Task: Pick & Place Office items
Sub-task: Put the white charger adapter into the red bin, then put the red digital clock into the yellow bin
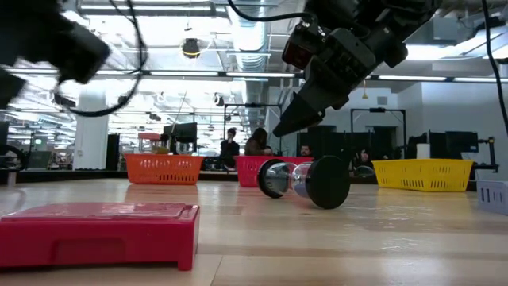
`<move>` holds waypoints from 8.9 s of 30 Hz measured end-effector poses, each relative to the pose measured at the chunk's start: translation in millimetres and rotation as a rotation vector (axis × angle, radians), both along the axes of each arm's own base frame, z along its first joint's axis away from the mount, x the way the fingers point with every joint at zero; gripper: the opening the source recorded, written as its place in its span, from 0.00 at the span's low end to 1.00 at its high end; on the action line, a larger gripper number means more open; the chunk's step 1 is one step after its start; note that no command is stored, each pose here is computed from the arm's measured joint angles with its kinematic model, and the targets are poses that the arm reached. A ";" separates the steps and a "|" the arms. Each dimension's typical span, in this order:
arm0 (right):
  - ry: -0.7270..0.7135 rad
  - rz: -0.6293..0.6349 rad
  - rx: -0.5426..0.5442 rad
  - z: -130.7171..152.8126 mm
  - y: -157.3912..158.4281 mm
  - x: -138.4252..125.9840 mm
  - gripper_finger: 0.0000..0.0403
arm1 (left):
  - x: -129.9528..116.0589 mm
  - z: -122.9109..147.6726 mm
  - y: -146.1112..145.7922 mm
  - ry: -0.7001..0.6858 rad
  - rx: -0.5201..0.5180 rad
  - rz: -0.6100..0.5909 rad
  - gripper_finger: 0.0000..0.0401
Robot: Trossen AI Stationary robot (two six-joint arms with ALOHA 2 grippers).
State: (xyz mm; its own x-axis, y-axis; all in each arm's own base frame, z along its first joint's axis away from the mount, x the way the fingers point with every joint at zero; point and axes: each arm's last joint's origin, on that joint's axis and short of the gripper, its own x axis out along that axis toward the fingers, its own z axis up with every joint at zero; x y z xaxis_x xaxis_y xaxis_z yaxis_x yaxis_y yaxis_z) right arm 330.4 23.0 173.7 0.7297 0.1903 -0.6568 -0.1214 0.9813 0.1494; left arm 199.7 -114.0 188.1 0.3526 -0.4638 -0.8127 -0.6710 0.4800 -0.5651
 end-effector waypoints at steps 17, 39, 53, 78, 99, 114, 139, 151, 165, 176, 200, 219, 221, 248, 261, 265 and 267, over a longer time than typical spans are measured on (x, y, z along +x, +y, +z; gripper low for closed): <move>0.013 0.004 0.004 -0.9 -0.3 -0.8 0.62 | -33.0 -24.2 -45.5 0.468 -0.081 0.249 0.52; 0.047 0.018 -0.018 -3.4 -2.4 -3.3 0.62 | -29.5 -54.5 -51.5 0.449 0.098 0.243 0.40; 0.379 -0.113 -0.005 -13.0 -44.5 -24.1 0.62 | -6.2 -25.4 -24.1 0.056 0.180 0.336 0.36; 0.614 -0.199 0.061 13.7 -33.3 -66.9 0.62 | 78.8 13.5 166.2 -0.661 0.950 0.121 0.34; 0.466 -0.011 0.024 27.3 17.1 -76.0 0.62 | 114.4 -47.1 201.0 -0.697 1.240 -0.035 0.36; 0.468 -0.007 0.023 24.5 18.5 -74.0 0.62 | 112.1 -46.7 210.2 -0.667 1.297 -0.031 0.38; 0.394 -0.165 0.145 28.9 9.1 -63.5 0.62 | 111.9 -47.4 209.9 -0.666 1.276 -0.017 0.58; 0.466 0.058 0.027 25.0 40.5 -77.6 0.62 | 111.9 -47.4 209.9 -0.666 1.272 -0.011 0.56; 0.172 0.307 -0.038 37.7 76.8 -66.7 0.62 | 116.6 -36.4 193.5 -0.805 1.204 -0.073 0.53; 0.168 0.299 -0.032 38.1 76.5 -66.1 0.62 | 105.9 23.0 61.7 -1.211 1.016 -0.282 0.51; 0.094 0.283 -0.030 42.5 71.3 -58.7 0.62 | 61.8 -83.2 -130.1 -0.997 0.920 -0.326 0.50; 0.019 0.186 -0.016 47.7 45.9 -45.8 0.62 | 71.5 -41.9 -141.5 -1.001 0.708 -0.287 0.50; 0.012 0.182 -0.015 48.2 44.9 -45.0 0.62 | 69.2 -37.9 -140.4 -0.903 0.751 -0.347 0.50; -0.016 0.183 -0.011 50.2 45.6 -43.4 0.62 | 83.9 -84.7 -148.1 -0.637 0.886 -0.484 0.52; -0.016 0.183 -0.011 50.2 45.6 -43.4 0.62 | 72.1 -95.3 -143.7 -0.611 0.904 -0.506 0.49; -0.031 0.162 -0.023 51.1 43.5 -42.0 0.62 | 69.7 -98.4 -140.9 -0.595 0.904 -0.494 0.45; -0.050 0.117 -0.056 52.2 41.3 -40.3 0.62 | 69.6 -98.5 -140.8 -0.594 0.905 -0.494 0.43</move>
